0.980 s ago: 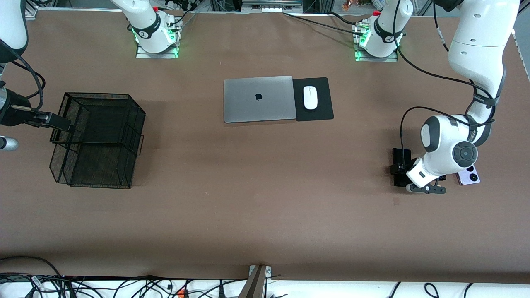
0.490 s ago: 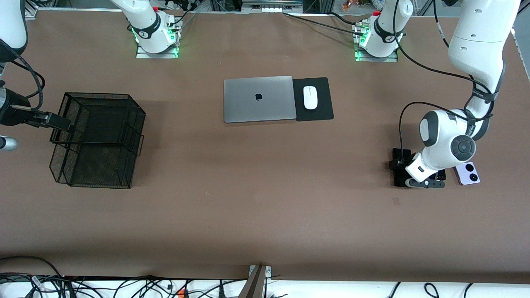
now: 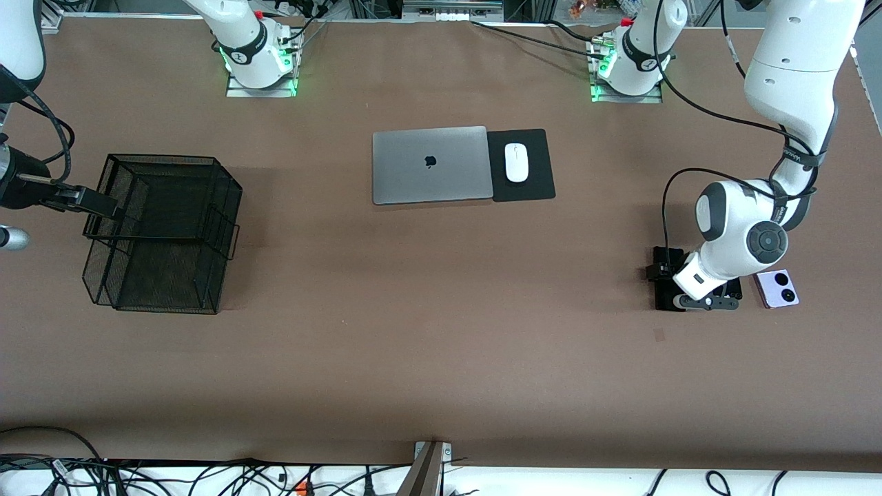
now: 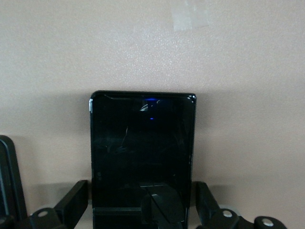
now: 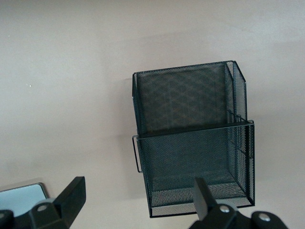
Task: Place phones with both arms
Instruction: 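Close the left gripper on the black bar phone and lift it, then carry the bar phone with the left gripper toward the laptop and lower it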
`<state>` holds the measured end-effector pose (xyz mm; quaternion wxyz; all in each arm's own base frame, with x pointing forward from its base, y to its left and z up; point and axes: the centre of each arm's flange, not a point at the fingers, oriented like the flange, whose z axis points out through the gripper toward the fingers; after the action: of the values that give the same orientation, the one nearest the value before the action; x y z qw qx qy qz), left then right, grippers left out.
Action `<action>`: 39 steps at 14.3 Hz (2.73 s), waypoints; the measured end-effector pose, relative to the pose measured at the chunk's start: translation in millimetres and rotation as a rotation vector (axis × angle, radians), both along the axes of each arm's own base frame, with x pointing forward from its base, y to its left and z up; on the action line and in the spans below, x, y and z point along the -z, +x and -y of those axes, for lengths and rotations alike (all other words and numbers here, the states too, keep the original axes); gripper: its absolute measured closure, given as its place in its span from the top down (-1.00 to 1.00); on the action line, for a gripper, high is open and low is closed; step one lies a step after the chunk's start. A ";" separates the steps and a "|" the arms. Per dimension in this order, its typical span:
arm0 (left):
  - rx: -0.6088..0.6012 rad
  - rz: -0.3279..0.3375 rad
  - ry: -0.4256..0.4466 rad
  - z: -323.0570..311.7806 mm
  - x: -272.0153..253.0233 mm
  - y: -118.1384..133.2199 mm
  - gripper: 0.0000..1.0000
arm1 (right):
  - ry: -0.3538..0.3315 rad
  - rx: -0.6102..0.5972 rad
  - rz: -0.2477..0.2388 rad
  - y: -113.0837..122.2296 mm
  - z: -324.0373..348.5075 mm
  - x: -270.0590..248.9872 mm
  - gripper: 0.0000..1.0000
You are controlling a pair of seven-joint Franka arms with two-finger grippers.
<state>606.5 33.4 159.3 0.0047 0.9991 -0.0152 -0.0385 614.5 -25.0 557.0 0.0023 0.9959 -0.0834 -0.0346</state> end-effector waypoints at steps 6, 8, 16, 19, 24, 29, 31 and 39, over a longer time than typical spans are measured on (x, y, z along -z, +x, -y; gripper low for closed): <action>-0.007 0.007 0.002 -3.1 -4.9 0.6 0.57 | 0.000 0.001 -0.002 0.0 0.6 0.4 1.00; -0.008 0.007 0.002 -3.2 -4.9 0.6 0.57 | 0.000 0.002 -0.002 0.1 0.9 0.8 1.00; -0.012 0.003 0.002 22.5 -34.3 25.1 0.57 | 0.000 0.002 -0.002 0.0 1.3 0.8 1.00; -0.029 0.013 0.005 54.7 -79.0 49.1 0.57 | 0.000 0.002 -0.002 0.0 1.3 0.8 1.00; -0.128 0.052 0.033 165.5 -105.4 52.1 0.57 | 0.000 0.003 -0.002 0.0 1.4 0.8 1.00; -0.143 0.056 0.041 281.1 -102.3 21.5 0.57 | 0.000 0.003 -0.002 0.0 1.5 0.8 1.00; -0.161 0.058 0.042 330.9 -101.1 11.7 0.57 | 0.000 0.003 -0.002 0.0 1.6 0.8 1.00; -0.236 0.092 0.017 467.9 -76.7 -9.5 0.57 | -0.001 0.006 -0.003 -0.1 3.6 1.0 1.00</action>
<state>597.0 -434.5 236.0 0.0001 0.9947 0.1028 0.0080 614.3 -28.6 556.0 0.0026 0.9956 -0.0865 -0.0362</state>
